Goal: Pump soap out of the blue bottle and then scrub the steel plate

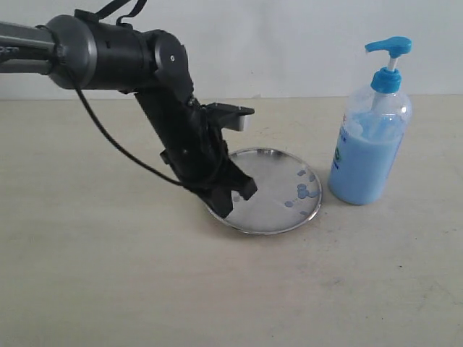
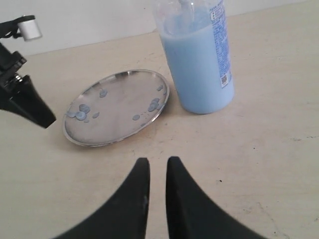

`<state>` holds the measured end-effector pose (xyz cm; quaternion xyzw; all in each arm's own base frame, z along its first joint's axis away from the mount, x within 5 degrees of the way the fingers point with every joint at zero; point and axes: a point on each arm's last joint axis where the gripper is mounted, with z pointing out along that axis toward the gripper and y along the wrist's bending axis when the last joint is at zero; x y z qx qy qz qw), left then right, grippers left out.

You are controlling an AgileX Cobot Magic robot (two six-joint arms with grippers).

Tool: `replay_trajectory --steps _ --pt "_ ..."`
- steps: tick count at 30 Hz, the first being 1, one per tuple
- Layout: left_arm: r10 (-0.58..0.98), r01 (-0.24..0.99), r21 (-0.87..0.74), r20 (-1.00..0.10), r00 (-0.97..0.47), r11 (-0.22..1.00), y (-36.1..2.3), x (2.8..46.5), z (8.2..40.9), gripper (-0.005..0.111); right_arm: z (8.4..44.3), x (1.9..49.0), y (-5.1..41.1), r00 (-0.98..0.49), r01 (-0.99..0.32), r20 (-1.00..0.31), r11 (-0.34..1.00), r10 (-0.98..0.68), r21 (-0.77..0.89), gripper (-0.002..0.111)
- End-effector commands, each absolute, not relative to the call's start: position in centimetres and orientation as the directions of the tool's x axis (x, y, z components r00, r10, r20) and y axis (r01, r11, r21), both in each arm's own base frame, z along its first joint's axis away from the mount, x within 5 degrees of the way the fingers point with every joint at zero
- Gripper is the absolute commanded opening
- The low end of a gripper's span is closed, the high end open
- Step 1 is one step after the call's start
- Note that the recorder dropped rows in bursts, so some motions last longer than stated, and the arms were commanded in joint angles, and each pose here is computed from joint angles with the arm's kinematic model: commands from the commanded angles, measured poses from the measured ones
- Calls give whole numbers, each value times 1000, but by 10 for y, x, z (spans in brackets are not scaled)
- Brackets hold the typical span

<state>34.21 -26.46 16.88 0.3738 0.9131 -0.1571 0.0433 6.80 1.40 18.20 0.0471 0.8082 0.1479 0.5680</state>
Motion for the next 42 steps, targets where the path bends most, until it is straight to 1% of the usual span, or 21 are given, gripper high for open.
replay_trajectory --steps 1,6,12,14,15,17,20,22,24,26,28,29,30,32,34,35,36,37,39,41,42 --pt "635 699 -205 -303 -711 685 -283 375 165 4 183 69 14 -346 -96 -909 955 232 281 1" --pt "657 779 -150 -456 -601 608 -302 397 151 4 183 69 14 -346 -96 -909 955 232 281 1" --pt "925 958 -138 -257 -281 252 -280 377 154 4 183 69 14 -346 -96 -909 955 232 281 1" --pt "943 978 -81 -262 -205 191 -274 382 159 4 183 69 14 -346 -96 -909 955 232 281 1" --pt "930 979 -22 -311 -197 200 -274 390 161 4 183 69 14 -346 -96 -909 955 232 281 1" --pt "836 948 82 -500 -226 306 -288 406 168 4 183 69 14 -346 -96 -909 955 232 281 1" --pt "527 853 -80 -755 -390 516 -314 418 171 4 183 69 14 -346 -96 -909 955 232 281 1" --pt "476 862 -145 -783 -399 485 -321 416 169 4 183 69 14 -346 -96 -909 955 232 281 1" --pt "580 927 -175 -738 -347 332 -321 401 165 4 183 69 14 -346 -96 -909 955 232 281 1" --pt "750 967 -203 -614 -246 151 -307 383 162 4 183 69 14 -346 -96 -909 955 234 282 1" --pt "862 983 -171 -487 -139 62 -292 377 163 4 183 69 14 -346 -96 -909 955 234 282 1" --pt "897 991 -114 -427 -116 74 -285 381 164 4 183 69 14 -346 -96 -909 955 234 282 1" --pt "896 992 -44 -426 -125 118 -284 387 167 4 183 69 14 -346 -96 -909 955 234 282 1" --pt "821 960 70 -537 -193 272 -290 405 173 4 183 69 14 -346 -96 -909 955 234 282 1" --pt "609 869 3 -715 -344 495 -303 419 180 4 183 69 14 -346 -96 -909 955 234 282 1" --pt "470 812 -113 -767 -438 573 -310 423 179 4 183 69 14 -346 -96 -909 955 234 282 1" --pt "390 788 -211 -777 -494 579 -316 421 177 4 183 69 14 -346 -96 -909 955 234 282 1" --pt "411 819 -239 -771 -487 522 -319 416 174 4 183 69 14 -346 -96 -909 955 234 282 1" --pt "592 922 -244 -710 -381 301 -318 396 166 4 183 69 14 -346 -96 -909 955 234 282 1" --pt "788 956 -263 -558 -258 127 -298 379 162 4 183 69 14 -346 -96 -909 955 234 282 1" --pt "859 964 -245 -467 -211 104 -287 377 160 4 183 69 14 -346 -96 -909 955 234 282 1"
